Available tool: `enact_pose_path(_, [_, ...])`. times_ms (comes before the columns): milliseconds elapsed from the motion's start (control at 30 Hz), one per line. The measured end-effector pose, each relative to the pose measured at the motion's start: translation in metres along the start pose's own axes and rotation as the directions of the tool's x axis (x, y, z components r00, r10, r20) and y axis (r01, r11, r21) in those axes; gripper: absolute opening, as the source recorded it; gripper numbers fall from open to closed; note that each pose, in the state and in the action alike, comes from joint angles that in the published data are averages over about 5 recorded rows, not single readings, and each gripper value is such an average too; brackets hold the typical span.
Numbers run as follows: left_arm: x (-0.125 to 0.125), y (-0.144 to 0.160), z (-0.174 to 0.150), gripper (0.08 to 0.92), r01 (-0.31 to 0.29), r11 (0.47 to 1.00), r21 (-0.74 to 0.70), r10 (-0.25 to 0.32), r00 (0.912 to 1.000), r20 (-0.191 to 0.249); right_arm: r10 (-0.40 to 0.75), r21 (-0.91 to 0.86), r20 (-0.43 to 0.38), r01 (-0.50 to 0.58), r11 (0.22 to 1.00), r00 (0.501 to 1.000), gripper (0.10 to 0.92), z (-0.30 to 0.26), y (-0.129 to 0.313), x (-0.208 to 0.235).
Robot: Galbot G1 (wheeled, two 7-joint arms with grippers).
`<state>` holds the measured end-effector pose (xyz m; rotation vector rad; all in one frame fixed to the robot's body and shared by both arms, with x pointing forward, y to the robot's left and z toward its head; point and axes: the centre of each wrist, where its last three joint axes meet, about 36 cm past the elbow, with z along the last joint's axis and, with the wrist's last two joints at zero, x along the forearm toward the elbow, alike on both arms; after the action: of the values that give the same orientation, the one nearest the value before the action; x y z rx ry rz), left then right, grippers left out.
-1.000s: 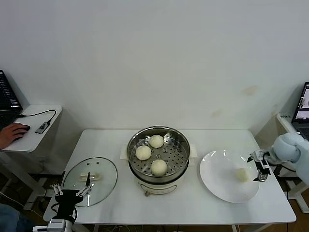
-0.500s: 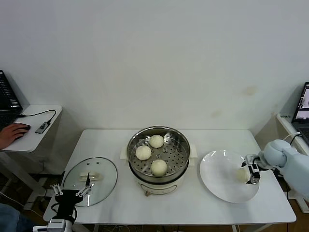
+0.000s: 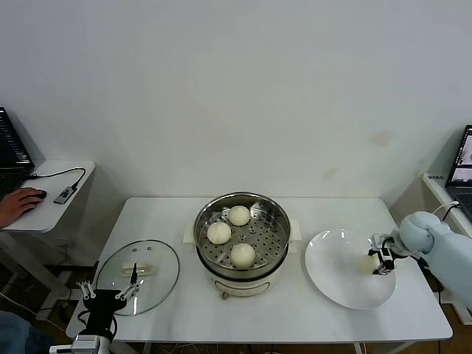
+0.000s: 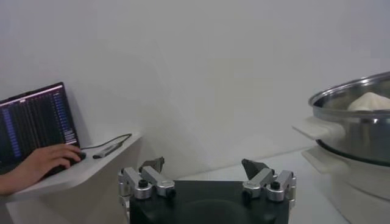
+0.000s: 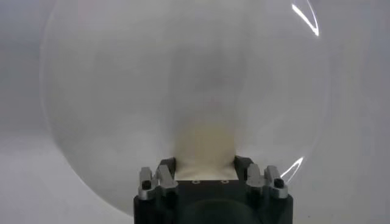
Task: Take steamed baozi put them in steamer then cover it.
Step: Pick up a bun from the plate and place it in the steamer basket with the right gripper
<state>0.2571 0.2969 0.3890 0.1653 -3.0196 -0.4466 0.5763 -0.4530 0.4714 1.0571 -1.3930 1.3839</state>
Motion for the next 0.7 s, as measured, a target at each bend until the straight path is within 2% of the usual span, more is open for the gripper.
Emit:
enact_pose_path(267, [-0.001, -0.003, -0.001, 0.823, -0.008, 1.000, 0.005, 0.008, 1.0000, 0.005, 0.061, -0.007, 0.028, -0.061, 0.998, 0.998, 0.559, -0.008, -0.022, 0.064])
enact_pose_path(700, [-0.004, -0.010, -0.008, 0.823, -0.031, 0.999, 0.017, 0.030, 0.9992, 0.026, 0.162, 0.032, 0.222, -0.173, 0.984, 0.962, 0.568, -0.110, -0.064, 0.191])
